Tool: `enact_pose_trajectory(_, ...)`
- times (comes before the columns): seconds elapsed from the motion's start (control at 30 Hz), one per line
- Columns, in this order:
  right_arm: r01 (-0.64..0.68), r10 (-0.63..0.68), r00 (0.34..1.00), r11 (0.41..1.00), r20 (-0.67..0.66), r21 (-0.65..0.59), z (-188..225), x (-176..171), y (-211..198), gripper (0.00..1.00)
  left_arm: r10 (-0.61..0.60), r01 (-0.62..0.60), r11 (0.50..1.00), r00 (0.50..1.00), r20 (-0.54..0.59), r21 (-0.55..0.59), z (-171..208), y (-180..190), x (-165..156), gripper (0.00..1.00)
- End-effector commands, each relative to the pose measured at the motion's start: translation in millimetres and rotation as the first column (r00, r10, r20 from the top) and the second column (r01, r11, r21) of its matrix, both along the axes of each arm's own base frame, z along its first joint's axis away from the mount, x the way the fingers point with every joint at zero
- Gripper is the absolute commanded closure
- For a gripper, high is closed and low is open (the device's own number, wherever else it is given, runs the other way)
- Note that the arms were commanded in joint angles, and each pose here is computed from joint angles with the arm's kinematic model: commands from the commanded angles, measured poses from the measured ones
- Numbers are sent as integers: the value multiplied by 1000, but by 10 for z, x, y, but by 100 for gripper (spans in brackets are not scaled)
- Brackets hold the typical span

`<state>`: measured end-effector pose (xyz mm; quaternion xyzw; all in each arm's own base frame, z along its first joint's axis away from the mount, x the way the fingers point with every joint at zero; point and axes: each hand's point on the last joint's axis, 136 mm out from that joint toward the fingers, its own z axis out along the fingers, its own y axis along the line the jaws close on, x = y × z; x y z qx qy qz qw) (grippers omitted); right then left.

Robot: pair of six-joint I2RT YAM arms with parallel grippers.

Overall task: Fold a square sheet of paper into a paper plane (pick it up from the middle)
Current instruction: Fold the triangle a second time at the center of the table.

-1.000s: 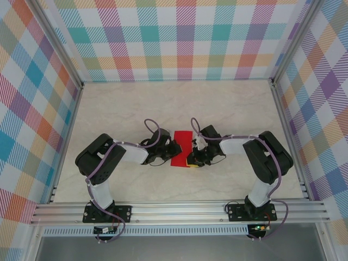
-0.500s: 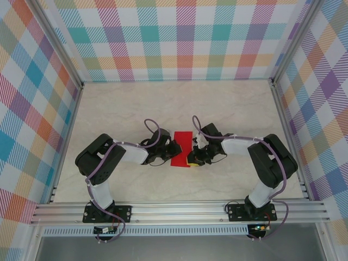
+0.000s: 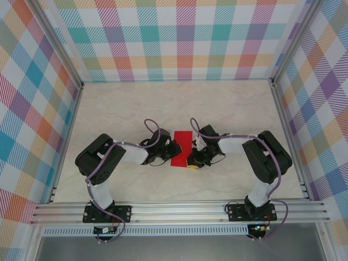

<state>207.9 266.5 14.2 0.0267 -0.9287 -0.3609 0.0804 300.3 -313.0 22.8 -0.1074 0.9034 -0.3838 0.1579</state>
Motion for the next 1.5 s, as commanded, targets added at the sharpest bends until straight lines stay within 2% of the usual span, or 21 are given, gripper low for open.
enact_pose_trajectory(0.0,-8,1,997,996,-82,-85,-151,-258,-187,89,-1,2,999,999,-32,40,-84,62,-100,100)
enact_pose_trajectory(0.13,0,-10,995,996,-104,-93,-175,-309,-214,90,-2,3,999,1000,-29,39,-77,59,-97,100)
enact_pose_trajectory(0.23,10,-14,998,998,-63,-68,-41,-264,-188,90,-5,6,999,1000,-29,36,-68,57,-96,100)
enact_pose_trajectory(0.4,23,-25,998,999,61,31,394,-26,-22,88,-12,13,999,1000,-25,45,-63,64,-101,100)
enact_pose_trajectory(0.53,50,-56,994,996,91,71,521,179,116,87,-13,14,999,1000,-23,43,-59,49,-92,100)
enact_pose_trajectory(0.7,77,-79,995,997,54,28,310,295,157,87,-15,16,999,1000,-22,40,-45,40,-88,100)
enact_pose_trajectory(1.03,73,-80,995,989,-56,-127,-297,-28,-136,89,-38,38,999,999,-3,31,46,-2,-72,100)
enact_pose_trajectory(1.3,74,-80,996,989,-41,-128,-294,-1,-138,91,-101,102,995,991,86,-8,484,-102,-38,96)
enact_pose_trajectory(1.47,75,-80,996,989,-39,-127,-280,21,-120,92,-131,132,991,989,66,-11,459,-150,-88,98)
